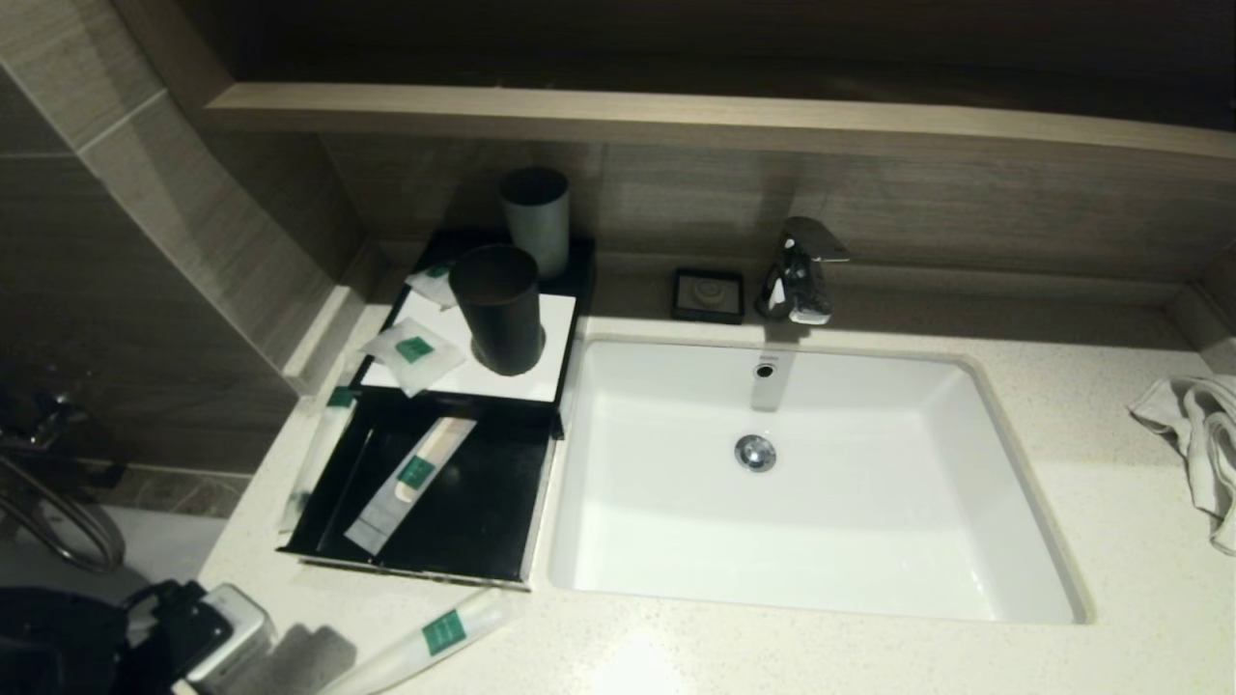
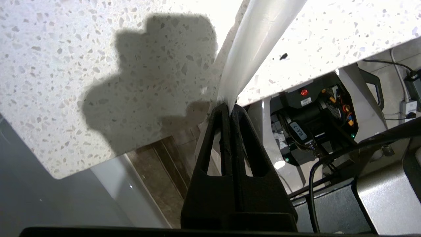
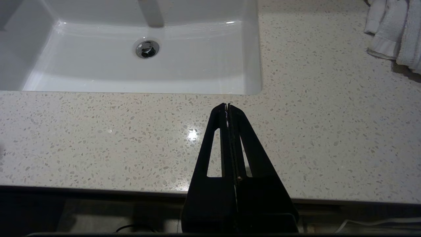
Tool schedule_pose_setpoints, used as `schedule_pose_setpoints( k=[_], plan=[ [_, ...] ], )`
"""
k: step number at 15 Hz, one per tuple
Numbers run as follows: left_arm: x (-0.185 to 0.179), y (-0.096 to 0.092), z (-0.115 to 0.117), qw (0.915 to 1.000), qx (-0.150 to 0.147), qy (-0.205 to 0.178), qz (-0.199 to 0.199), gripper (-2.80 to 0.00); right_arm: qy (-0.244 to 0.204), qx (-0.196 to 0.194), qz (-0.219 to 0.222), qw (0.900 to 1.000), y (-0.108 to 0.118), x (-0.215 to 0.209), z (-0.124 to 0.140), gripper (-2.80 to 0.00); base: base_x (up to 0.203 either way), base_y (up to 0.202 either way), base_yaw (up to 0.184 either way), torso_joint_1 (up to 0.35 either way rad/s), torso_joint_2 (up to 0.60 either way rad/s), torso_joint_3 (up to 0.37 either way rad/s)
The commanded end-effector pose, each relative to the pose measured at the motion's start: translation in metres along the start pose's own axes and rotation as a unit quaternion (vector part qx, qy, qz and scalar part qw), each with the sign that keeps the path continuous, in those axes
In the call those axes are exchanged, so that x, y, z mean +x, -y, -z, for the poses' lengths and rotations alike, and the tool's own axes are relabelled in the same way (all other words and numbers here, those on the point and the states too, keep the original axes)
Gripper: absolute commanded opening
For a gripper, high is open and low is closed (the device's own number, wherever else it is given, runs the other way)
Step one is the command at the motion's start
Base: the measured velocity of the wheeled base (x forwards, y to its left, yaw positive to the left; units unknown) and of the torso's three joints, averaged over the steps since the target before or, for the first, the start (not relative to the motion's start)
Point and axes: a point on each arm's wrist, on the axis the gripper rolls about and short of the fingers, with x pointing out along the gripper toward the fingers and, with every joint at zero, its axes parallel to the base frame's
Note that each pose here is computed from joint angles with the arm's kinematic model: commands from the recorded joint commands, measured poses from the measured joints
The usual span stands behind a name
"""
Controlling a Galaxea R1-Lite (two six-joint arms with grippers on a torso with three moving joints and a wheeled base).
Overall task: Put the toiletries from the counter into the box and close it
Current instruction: Pick up the bathroom toiletry
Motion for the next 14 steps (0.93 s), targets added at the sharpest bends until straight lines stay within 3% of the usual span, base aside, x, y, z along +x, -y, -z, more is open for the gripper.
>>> schedule_pose_setpoints(
  k=[1, 9, 14],
  plan=[
    [-0.017, 0.0, 0.002, 0.9995, 0.0, 0.032, -0.006, -2.8, -0.001, 0.0, 0.0, 1.0, 0.0, 0.0, 0.0, -2.8, 0.0, 0.0, 0.0, 0.0, 0.0, 0.0],
    [-0.061, -0.001, 0.003, 0.9965, -0.006, 0.081, -0.021, -2.8, -0.001, 0.0, 0.0, 1.0, 0.0, 0.0, 0.0, -2.8, 0.0, 0.0, 0.0, 0.0, 0.0, 0.0],
    [-0.057, 0.003, 0.026, 0.9997, -0.002, 0.019, -0.012, -2.8, -0.001, 0.0, 0.0, 1.0, 0.0, 0.0, 0.0, -2.8, 0.0, 0.0, 0.0, 0.0, 0.0, 0.0]
  ],
)
